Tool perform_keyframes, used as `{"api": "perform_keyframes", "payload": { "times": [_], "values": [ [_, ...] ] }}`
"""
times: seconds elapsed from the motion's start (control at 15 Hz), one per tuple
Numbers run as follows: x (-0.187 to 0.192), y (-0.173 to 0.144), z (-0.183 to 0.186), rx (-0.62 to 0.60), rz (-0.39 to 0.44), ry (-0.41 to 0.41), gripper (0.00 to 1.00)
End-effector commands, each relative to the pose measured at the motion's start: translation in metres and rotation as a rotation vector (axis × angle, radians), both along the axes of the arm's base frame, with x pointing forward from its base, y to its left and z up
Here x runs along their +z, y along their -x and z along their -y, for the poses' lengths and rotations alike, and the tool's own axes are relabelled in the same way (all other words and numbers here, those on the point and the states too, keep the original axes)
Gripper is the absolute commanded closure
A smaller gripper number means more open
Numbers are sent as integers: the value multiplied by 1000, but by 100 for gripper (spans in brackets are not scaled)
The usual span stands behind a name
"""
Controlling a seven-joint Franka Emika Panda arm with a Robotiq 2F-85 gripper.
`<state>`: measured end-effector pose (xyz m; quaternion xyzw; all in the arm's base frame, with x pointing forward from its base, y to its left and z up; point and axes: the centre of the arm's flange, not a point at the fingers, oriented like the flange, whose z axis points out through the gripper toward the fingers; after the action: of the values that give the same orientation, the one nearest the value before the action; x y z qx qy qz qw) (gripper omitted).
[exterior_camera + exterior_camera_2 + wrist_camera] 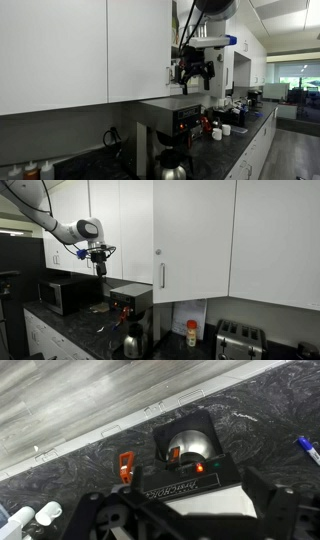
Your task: Close the open cabinet drawer.
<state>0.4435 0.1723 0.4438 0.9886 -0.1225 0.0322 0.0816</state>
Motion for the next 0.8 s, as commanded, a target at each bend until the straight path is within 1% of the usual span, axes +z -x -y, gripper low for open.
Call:
{"api": "perform_keyframes", "payload": {
  "times": [0.0, 0.33, 0.4, 0.47, 0.53, 0.73],
  "values": [
    [0, 0, 0, 0, 0, 0, 0],
    [0, 0, 0, 0, 0, 0, 0],
    [1, 0, 2, 0, -6, -17, 0],
    [5, 0, 7, -17, 19, -15, 0],
    [10, 0, 11, -8, 16, -23, 0],
    [28, 2, 33, -50, 45, -5, 0]
  ]
}}
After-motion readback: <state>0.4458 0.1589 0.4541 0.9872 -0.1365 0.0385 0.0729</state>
